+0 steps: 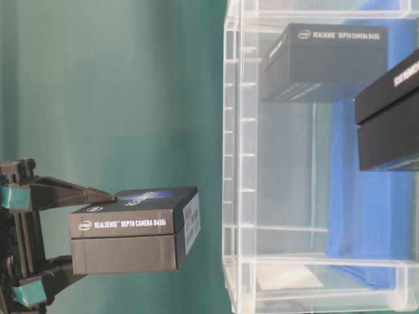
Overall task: Take out the box from the case.
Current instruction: 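Lift the left black box up out of the case with the left gripper, then carry the box forward and lower it onto the table left of the first box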
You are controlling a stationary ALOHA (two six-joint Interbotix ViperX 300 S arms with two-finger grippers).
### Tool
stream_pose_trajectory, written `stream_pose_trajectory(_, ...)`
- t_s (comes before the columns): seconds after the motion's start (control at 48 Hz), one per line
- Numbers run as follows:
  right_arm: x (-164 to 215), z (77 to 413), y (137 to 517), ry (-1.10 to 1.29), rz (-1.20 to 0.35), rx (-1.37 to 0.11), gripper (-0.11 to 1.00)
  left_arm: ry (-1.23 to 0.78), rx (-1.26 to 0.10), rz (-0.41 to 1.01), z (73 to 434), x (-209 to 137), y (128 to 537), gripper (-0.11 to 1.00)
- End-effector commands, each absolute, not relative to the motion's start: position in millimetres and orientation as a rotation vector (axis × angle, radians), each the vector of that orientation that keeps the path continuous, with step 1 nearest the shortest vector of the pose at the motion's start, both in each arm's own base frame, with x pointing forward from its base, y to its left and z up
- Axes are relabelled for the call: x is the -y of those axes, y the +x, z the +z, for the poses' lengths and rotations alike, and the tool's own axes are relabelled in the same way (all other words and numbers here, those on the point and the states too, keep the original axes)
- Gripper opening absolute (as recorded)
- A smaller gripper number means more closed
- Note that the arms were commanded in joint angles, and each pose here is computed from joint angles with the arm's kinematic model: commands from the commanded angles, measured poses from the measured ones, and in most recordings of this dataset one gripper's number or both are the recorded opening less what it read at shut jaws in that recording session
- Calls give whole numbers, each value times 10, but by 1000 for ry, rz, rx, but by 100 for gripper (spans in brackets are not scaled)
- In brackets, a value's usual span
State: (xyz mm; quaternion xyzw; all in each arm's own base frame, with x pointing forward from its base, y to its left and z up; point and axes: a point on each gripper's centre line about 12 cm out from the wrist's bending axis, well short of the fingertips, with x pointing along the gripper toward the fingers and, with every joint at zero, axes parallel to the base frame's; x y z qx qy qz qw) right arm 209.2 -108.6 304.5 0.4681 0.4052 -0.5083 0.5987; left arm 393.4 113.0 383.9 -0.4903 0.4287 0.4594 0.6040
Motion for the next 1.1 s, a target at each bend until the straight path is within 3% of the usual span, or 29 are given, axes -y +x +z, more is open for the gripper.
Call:
stream_pose_trajectory(0.0, 1085, 3122, 2095, 1085, -1162, -912, 92, -1144, -933, 1031, 4075, -1087, 3819, 61)
stream_pose_trajectory(0.5, 1087, 3128, 2096, 1081, -1161, -911, 92, -1141, -961, 999, 4058, -728, 3883, 61)
stream_pose_trajectory(1.084, 1093, 3125, 2096, 1073, -1163, -908, 92, -1195, -1012, 994, 3936, 334, 3805, 61)
